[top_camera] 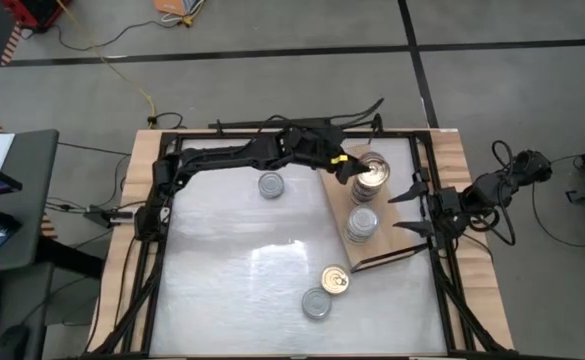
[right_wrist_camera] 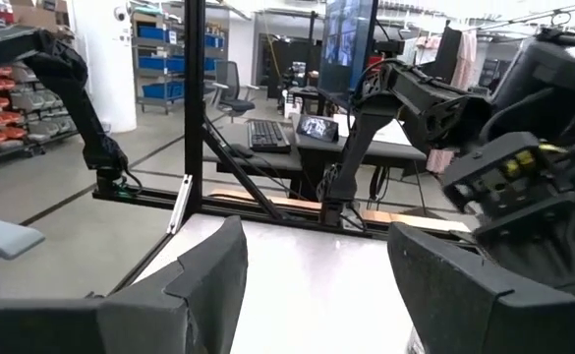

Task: Stack canned seafood by type on shelf
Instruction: Stack the blue tuna can on top of the other blue tuna can on the shelf

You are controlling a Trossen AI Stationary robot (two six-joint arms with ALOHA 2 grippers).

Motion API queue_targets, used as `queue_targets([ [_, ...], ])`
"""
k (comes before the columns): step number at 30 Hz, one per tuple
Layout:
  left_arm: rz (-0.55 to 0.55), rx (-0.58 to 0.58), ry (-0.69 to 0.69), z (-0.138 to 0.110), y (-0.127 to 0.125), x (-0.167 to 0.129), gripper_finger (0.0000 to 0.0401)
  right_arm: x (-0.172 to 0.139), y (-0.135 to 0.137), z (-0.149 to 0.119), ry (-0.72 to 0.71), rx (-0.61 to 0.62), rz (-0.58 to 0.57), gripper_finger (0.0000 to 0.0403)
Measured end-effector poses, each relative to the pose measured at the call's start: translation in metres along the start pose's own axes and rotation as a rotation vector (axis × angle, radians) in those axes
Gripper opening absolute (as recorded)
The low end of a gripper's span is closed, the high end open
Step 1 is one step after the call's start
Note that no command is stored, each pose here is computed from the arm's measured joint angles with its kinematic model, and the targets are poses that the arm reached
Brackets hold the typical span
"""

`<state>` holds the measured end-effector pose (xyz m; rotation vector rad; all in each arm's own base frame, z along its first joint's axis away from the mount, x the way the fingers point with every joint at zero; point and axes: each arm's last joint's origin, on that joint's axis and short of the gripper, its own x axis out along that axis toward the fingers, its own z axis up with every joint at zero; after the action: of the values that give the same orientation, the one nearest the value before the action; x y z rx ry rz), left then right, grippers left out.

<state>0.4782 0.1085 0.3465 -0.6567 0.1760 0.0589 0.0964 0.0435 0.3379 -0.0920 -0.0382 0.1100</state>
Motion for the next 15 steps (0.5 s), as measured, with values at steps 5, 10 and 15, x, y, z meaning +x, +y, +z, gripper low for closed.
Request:
queue_targets([
  [5, 0.031, 0.017, -0.039, -0.008, -0.007, 0.007, 0.0197, 0.000, 0.000, 0.002, -0.017, -0.015, -0.003, 0.0272],
  [10, 0.072, 0.015, -0.063, -0.012, -0.006, 0.011, 0.0197, 0.000, 0.000, 0.004, -0.044, -0.056, 0.001, 0.0272],
  [15, 0.085, -0.031, -0.109, -0.016, 0.002, 0.020, 0.0197, 0.001, 0.000, 0.006, -0.059, -0.094, 0.006, 0.0272],
])
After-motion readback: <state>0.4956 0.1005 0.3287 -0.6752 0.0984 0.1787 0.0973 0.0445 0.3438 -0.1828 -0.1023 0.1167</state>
